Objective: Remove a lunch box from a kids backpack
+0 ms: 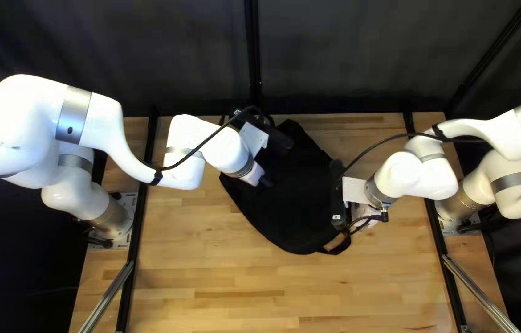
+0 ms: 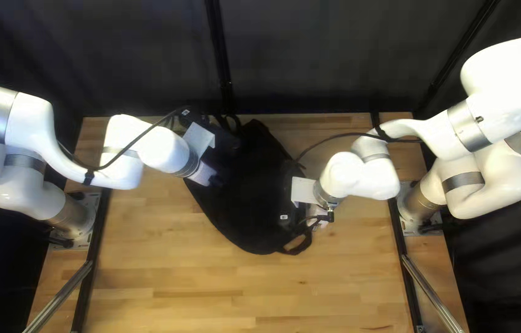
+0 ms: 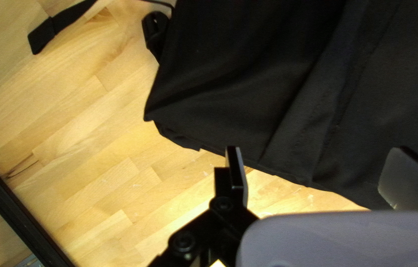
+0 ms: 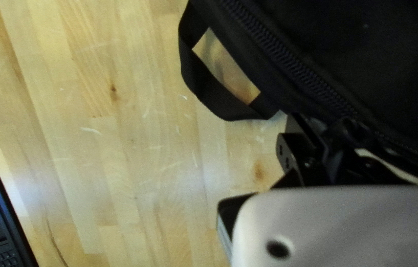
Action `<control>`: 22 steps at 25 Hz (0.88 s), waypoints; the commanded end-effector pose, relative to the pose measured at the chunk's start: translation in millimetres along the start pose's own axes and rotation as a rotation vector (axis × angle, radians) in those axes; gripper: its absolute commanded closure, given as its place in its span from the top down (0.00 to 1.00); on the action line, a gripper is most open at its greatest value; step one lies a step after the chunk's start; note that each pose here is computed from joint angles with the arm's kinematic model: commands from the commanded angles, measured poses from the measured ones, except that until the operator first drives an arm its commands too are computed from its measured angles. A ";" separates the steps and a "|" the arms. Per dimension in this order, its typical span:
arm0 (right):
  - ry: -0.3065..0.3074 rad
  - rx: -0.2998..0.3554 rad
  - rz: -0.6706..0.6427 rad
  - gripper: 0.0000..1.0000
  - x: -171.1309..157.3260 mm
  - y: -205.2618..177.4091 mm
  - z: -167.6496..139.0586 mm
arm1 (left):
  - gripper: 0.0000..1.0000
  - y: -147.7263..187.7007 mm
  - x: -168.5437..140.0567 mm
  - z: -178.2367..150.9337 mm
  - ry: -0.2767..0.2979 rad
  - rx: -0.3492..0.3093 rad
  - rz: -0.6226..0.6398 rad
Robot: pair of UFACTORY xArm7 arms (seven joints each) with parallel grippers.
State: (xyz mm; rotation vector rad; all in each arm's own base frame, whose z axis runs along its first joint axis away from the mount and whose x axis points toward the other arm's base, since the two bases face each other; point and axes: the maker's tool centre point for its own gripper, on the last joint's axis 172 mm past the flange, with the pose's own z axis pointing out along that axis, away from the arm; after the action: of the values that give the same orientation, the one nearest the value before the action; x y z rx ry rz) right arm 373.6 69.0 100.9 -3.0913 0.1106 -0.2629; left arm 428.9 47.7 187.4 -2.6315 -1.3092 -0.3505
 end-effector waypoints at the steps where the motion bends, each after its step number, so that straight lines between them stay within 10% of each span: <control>1: 0.005 0.007 -0.021 0.00 19.5 -18.5 4.0 | 1.00 -10.3 -15.2 -9.6 -0.003 0.007 0.012; 20: -0.001 0.054 -0.112 0.00 116.0 17.0 8.5 | 1.00 -58.0 -129.9 -62.4 -0.043 0.093 0.138; 22: -0.003 0.065 -0.130 0.26 124.4 14.5 10.6 | 1.00 -49.1 -130.0 -54.8 -0.052 0.082 0.143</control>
State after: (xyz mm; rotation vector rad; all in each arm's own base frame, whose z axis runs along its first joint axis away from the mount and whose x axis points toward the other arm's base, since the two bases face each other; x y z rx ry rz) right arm 485.8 48.3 111.5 -3.0499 -0.0774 -0.2662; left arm 299.3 -31.5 214.0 -2.6458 -1.1179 -0.2120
